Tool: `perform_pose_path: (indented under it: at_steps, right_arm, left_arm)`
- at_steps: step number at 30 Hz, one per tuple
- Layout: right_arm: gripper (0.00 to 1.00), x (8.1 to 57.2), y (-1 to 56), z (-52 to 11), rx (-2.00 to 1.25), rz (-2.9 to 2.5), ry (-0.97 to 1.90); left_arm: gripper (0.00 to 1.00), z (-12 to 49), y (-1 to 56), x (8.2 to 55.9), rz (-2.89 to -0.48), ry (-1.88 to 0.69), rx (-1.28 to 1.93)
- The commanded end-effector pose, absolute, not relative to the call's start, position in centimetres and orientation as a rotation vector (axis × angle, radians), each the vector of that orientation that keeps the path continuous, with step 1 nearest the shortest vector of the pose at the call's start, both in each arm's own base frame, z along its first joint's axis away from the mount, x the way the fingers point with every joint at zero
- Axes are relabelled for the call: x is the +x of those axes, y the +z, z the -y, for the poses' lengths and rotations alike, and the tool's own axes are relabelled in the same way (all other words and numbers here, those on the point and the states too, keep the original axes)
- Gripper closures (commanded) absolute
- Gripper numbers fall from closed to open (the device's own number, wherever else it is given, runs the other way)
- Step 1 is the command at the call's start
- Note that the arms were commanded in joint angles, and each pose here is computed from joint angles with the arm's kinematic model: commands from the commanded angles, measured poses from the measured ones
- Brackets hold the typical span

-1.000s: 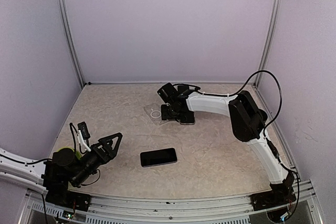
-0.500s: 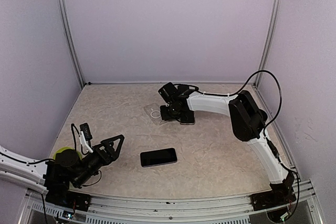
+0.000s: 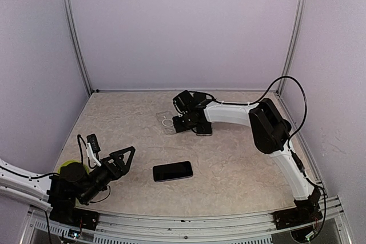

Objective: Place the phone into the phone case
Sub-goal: Pick up the phone case from the center of the board, then place the phone case at the center of the board.

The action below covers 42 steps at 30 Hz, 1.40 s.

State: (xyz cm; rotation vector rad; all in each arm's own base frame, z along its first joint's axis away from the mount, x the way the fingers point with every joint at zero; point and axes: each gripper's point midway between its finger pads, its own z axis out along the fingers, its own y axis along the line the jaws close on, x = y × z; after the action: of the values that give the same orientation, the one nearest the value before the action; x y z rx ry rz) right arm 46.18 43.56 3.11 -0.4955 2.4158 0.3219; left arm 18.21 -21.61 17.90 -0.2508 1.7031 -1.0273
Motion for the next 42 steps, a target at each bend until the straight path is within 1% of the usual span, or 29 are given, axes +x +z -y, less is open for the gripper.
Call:
perform_pose_path:
  at_steps: [1,4,7,12,17,20,27,32,37,42]
  right_arm:
    - [1.0,46.1,5.7,-43.8,-0.595,-2.338,0.339]
    - [1.0,45.6,8.3,-43.4,-0.662,-2.28,0.331]
    - [1.0,44.0,10.1,-41.6,-0.747,-2.238,0.289]
    - [1.0,40.7,12.1,-36.4,-0.827,-2.201,0.145]
    - [1.0,35.7,10.2,-31.4,-0.827,-2.296,0.122]
    - [1.0,33.0,9.2,-28.7,-0.763,-2.367,0.125]
    - [1.0,28.4,7.6,-23.5,-0.63,-2.484,0.103]
    - [1.0,26.4,6.5,-21.6,-0.616,-2.521,0.092]
    - [1.0,25.8,4.7,-21.1,-0.61,-2.581,0.061]
    - [1.0,25.7,2.6,-20.1,-0.6,-2.637,-0.031]
  left_arm:
    - [0.02,21.6,18.4,18.2,-1.687,-1.035,-0.253]
    - [0.02,21.5,18.4,18.1,-1.688,-1.034,-0.252]
    - [0.02,21.3,18.3,18.1,-1.689,-1.032,-0.25]
    - [0.02,20.8,18.1,18.0,-1.681,-1.037,-0.26]
    - [0.02,21.0,18.2,18.0,-1.672,-1.035,-0.245]
    - [0.02,21.3,18.3,18.0,-1.675,-1.023,-0.23]
    - [0.01,22.0,18.6,18.1,-1.676,-1.011,-0.207]
    - [0.01,22.1,18.6,18.1,-1.672,-1.018,-0.21]
    - [0.01,22.2,18.6,18.1,-1.673,-1.02,-0.205]
    - [0.01,22.0,18.6,18.1,-1.674,-1.013,-0.206]
